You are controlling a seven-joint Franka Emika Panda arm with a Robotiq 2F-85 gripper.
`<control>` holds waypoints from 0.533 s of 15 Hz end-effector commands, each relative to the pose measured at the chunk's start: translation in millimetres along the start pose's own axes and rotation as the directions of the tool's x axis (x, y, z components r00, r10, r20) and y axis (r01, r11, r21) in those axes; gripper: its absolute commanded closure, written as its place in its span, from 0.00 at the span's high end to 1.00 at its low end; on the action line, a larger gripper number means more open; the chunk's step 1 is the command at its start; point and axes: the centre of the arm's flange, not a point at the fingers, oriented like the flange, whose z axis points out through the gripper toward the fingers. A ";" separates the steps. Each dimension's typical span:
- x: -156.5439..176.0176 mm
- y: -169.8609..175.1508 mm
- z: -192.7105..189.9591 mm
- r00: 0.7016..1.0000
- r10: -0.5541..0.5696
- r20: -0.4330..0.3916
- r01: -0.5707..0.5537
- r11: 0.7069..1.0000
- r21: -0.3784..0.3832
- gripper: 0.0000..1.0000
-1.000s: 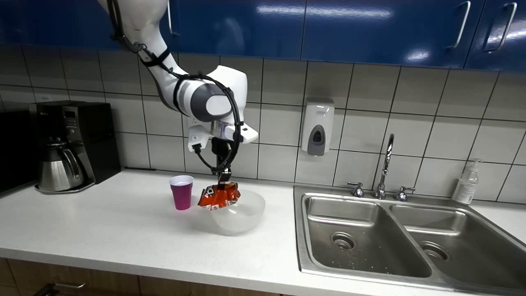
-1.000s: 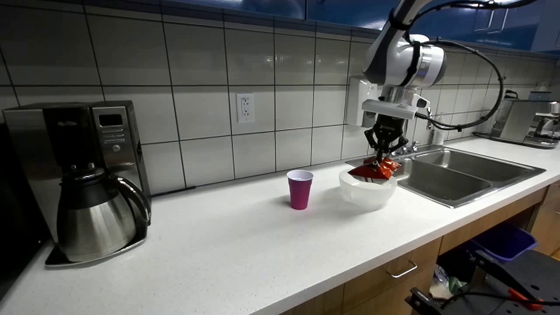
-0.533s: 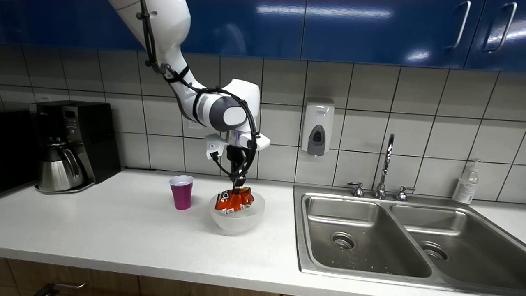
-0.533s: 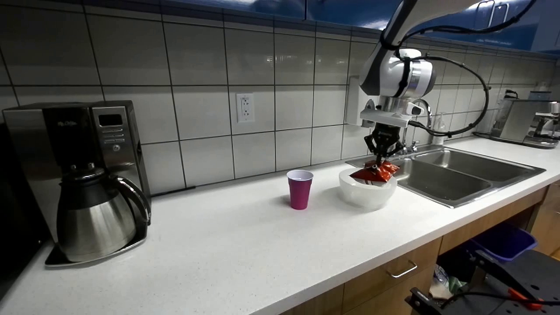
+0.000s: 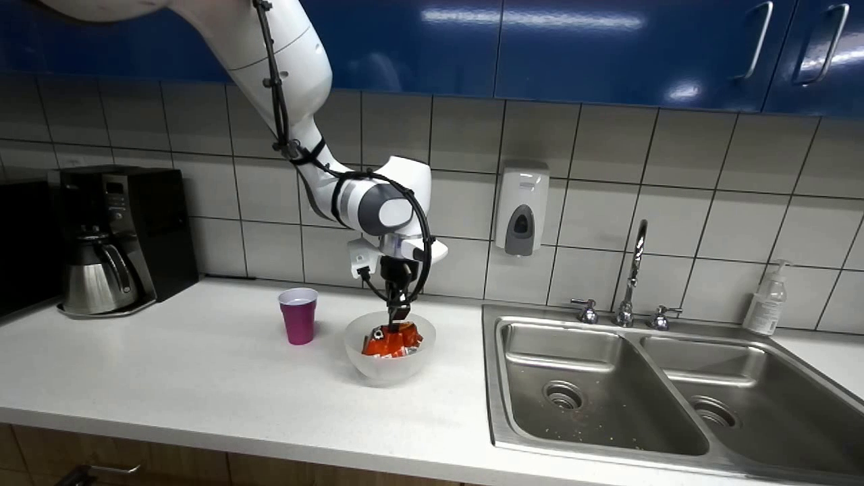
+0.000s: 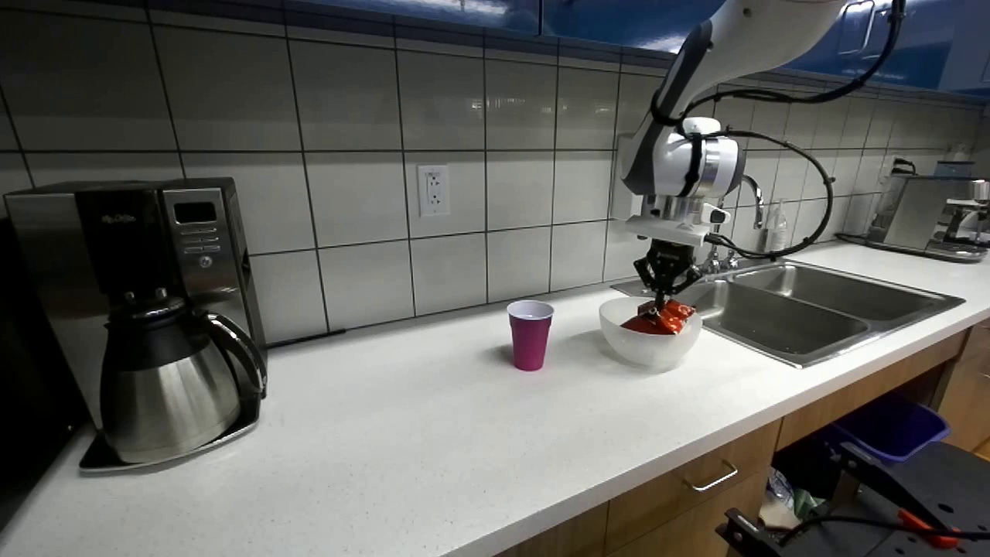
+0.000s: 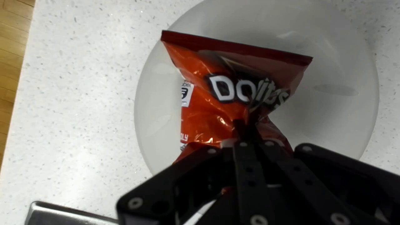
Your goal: Put the orange packet in the bowl
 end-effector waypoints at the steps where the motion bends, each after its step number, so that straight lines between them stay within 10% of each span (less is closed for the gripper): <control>1: 10.3 -12.6 5.9 0.999 -0.002 0.035 0.002 1.000 -0.005 0.00; 2: 9.4 -13.2 5.3 0.999 -0.002 0.035 0.002 1.000 -0.006 0.26; 8: -6.3 -17.9 -16.4 0.999 -0.047 0.028 0.046 0.998 0.030 0.62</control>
